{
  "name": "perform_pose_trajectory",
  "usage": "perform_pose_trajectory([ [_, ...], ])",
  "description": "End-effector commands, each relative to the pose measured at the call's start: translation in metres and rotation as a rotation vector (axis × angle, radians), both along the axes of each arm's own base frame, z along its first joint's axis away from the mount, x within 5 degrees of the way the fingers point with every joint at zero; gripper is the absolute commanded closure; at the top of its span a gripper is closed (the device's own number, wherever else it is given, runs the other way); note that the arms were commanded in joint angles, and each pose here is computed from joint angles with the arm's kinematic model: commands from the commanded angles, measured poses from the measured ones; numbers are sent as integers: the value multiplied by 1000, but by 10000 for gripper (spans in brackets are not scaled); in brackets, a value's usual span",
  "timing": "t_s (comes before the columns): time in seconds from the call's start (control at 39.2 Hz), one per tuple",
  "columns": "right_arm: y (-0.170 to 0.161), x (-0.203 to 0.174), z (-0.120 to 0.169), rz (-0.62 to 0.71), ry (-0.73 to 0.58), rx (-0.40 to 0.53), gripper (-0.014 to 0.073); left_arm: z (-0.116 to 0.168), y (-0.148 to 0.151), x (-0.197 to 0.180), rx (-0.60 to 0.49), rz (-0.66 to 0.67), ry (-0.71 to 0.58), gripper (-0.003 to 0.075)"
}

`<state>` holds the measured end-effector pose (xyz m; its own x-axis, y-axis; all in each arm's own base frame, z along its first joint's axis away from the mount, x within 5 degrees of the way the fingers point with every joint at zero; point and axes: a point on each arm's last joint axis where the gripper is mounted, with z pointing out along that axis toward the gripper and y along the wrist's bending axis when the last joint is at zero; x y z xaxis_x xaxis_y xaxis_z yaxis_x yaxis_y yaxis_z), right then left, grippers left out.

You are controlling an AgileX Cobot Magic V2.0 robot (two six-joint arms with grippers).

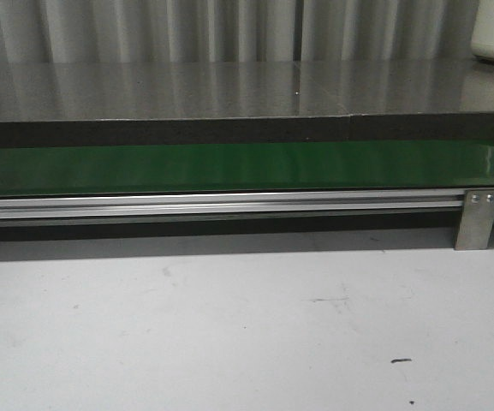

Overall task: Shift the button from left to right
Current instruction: 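Carry the button over the conveyor and set it on the belt, then release the button and let the belt carry it toward the right gripper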

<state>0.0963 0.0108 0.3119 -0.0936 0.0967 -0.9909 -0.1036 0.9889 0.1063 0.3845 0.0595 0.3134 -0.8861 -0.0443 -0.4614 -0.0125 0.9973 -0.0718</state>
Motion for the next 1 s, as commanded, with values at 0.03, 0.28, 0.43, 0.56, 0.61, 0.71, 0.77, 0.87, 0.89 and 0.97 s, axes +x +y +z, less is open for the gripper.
perform_pose_trajectory([
  [0.03,-1,1,20,-13,-111,-4,-50,46,-10,-16,-16,-6,-146,282],
  [0.28,-1,1,20,-13,-111,-4,-50,88,-23,-52,-49,-54,-274,634],
  [0.43,-1,1,20,-13,-111,-4,-50,100,-35,-87,-68,-105,-377,741],
  [0.56,-1,1,20,-13,-111,-4,-50,100,-42,-121,-65,-98,-500,741],
  [0.61,-1,1,20,-13,-111,-4,-50,101,-45,-137,-42,-96,-558,741],
  [0.71,-1,1,20,-13,-111,-4,-50,89,-50,-175,4,-95,-645,741],
  [0.77,-1,1,20,-13,-111,-4,-50,82,-54,-194,17,-92,-679,741],
  [0.87,-1,1,20,-13,-111,-4,-50,62,-57,-229,34,-74,-727,741],
  [0.89,-1,1,20,-13,-111,-4,-50,58,-58,-235,37,-71,-738,741],
  [0.97,-1,1,20,-13,-111,-4,-50,47,-61,-257,45,-66,-773,741],
])
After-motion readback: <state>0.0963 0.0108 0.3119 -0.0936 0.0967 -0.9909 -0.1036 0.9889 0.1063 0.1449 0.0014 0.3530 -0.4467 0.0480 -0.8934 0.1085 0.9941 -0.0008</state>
